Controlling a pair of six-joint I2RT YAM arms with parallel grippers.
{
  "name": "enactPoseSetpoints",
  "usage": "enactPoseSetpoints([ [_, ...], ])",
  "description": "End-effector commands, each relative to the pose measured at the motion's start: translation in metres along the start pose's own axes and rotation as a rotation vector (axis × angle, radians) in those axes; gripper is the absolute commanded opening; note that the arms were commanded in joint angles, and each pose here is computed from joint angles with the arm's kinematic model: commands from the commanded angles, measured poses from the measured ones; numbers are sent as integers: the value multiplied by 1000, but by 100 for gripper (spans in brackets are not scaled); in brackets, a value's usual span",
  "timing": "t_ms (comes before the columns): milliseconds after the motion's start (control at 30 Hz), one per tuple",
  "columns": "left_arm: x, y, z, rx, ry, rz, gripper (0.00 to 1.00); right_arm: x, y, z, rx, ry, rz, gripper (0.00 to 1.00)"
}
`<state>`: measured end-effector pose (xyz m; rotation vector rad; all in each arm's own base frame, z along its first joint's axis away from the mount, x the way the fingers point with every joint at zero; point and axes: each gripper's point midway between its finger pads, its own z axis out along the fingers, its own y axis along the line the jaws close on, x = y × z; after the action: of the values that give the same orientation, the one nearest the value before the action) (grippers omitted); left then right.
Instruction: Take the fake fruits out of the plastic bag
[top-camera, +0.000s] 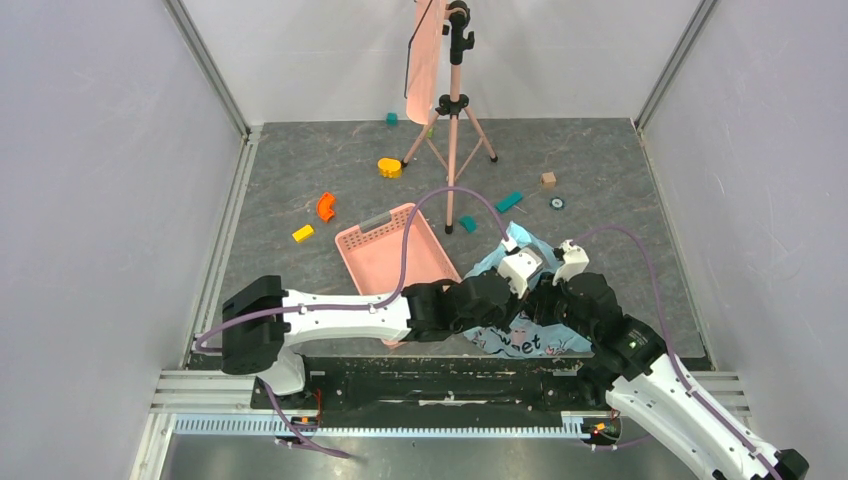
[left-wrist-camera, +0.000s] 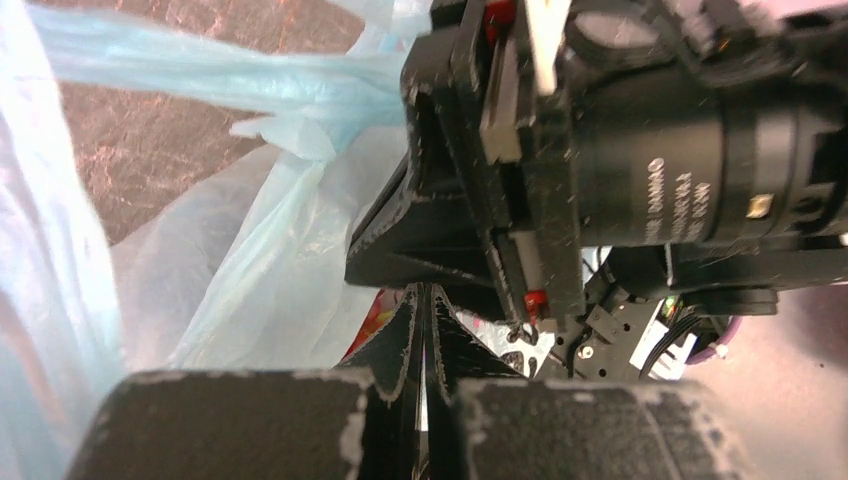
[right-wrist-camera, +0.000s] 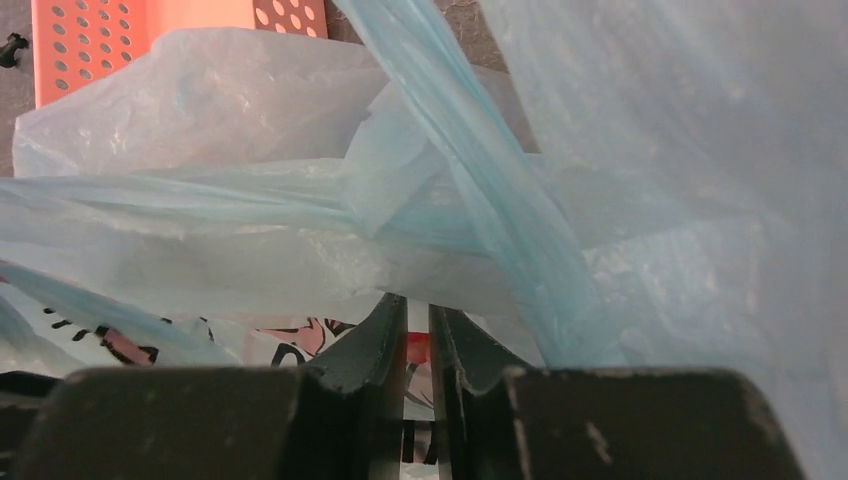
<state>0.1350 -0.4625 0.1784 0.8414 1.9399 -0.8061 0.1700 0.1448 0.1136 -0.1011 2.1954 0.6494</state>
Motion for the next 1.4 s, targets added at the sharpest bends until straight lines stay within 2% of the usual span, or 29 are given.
enactPoseSetpoints([
  [0,10,7,5,-25,-24,-67,2,-4,-2,2,15,-18,7,16],
  [367,66,27,7,-69,58,-106,2,0,-7,8,41,-4,-2,16],
  [567,76,30,9,-79,73,-109,2,9,-22,13,110,19,5,18],
  [800,85,29,13,-77,93,-116,2,0,-28,26,167,0,12,22],
  [1067,94,32,13,-83,109,-109,2,-41,-32,31,245,-140,34,22],
  [1367,107,35,13,-90,137,-107,2,-72,-40,23,291,-292,153,23],
])
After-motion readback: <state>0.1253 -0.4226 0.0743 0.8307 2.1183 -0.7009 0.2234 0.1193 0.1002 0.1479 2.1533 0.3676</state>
